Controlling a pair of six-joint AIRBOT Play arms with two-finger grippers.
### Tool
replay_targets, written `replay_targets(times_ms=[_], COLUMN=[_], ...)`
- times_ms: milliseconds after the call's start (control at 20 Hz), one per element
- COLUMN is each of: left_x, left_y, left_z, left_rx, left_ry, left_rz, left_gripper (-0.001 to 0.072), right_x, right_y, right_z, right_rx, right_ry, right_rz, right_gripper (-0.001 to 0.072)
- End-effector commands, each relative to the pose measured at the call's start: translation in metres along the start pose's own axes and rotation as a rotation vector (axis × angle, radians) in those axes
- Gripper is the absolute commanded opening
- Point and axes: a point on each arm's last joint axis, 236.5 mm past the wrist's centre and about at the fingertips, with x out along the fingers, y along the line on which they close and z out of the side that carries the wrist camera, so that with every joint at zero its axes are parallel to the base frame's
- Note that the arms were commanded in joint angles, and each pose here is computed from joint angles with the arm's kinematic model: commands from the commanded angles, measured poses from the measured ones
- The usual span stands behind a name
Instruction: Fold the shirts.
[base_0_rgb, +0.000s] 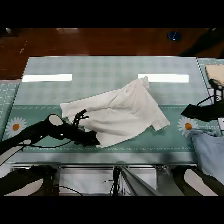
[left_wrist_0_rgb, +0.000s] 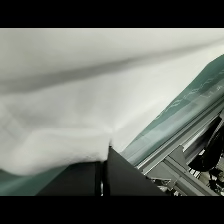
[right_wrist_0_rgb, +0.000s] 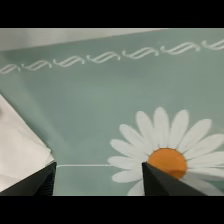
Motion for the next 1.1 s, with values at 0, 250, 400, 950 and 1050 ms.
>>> replay_targets(times_ms=[0, 250, 400, 950, 1050], left_x=[-0.002, -0.002, -0.002, -0.003, -0.004], left_y=[-0.006, -0.007, -0.007, -0.01, -0.012], left_z=[-0.006, -0.007, -0.008, -0.016, -0.015], left_rx=[0.01, 0.01, 0.009, 0.009, 0.016], left_ry=[0.02, 0.026, 0.031, 0.064, 0.06], left_rz=[-0.019, -0.021, -0.023, -0.035, -0.038], left_gripper=[0.0028, 0.0028, 0.0028, 0.0029, 0.0028], right_x=[0.029, 0.024, 0.024, 0.099, 0.1], right_y=[0.038, 0.074, 0.076, 0.099, 0.11], right_z=[-0.031, -0.032, -0.032, -0.02, -0.011], right_rx=[-0.03, -0.082, -0.106, -0.205, -0.219], right_ry=[0.114, 0.111, 0.106, 0.018, -0.015], right_rz=[0.208, 0.384, 0.395, 0.255, 0.245], right_gripper=[0.0609, 0.061, 0.0609, 0.0221, 0.0028])
